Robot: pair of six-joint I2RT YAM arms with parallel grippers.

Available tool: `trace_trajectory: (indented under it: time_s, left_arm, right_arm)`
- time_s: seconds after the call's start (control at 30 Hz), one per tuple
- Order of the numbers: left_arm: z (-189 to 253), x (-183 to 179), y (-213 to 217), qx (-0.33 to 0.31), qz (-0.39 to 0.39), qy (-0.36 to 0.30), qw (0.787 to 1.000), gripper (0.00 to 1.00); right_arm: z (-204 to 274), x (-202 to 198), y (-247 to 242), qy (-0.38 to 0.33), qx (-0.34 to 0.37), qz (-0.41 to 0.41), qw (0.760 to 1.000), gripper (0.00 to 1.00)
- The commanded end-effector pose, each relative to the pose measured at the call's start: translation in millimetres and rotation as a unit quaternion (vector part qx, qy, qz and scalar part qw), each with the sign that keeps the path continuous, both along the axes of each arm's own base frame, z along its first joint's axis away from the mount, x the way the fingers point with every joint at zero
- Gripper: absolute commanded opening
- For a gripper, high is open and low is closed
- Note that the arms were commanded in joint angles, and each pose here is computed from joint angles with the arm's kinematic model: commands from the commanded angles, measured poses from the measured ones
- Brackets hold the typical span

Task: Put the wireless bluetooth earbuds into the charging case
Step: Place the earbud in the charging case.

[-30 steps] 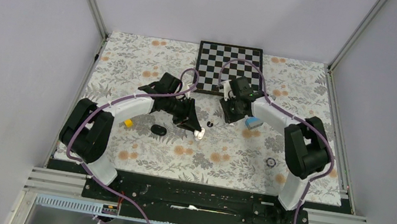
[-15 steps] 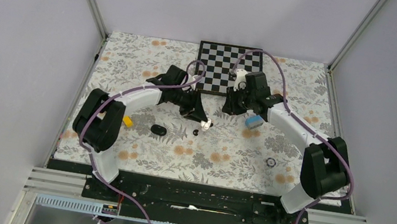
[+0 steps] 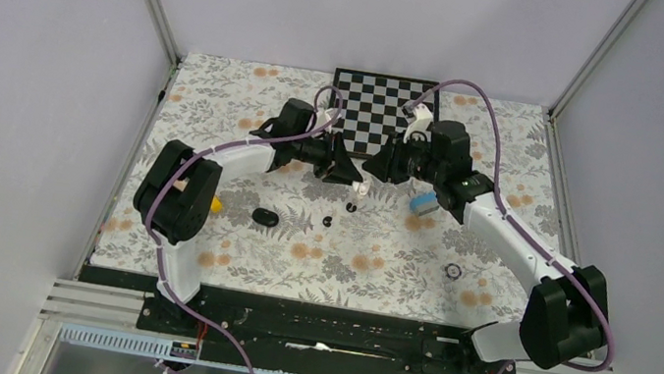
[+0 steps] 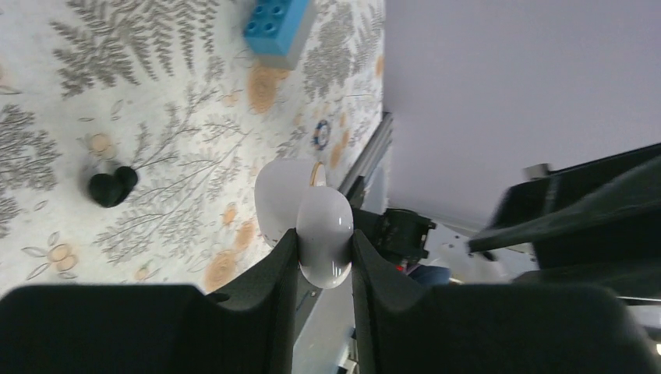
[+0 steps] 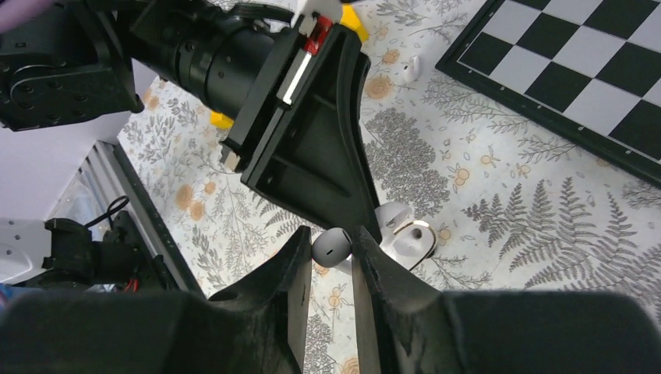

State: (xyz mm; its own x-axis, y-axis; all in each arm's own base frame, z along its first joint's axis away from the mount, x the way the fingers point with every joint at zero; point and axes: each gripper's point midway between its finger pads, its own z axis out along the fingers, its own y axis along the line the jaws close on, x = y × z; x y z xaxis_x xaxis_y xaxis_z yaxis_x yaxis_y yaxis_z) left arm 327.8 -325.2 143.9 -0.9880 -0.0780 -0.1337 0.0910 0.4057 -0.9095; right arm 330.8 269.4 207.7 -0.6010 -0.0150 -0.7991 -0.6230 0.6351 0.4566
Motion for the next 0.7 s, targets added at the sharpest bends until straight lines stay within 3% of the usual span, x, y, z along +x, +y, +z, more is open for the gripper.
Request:
trace_trajectory:
  time_s: [0.0,0.67]
  left_arm:
    - [42.6,10.7,-8.2,-0.076,-0.001,-0.014,0.997,0.00]
    - [73.4,10.8,12.4,-0.138,0.011,0.020,0.990,0.00]
  right_arm:
    - [28.5,-3.4,8.4,-0.024,0.063,0.008,0.998,0.22]
    - [48.5,-3.6,4.2,-0.061,0.115,-0.022,0.991,0.22]
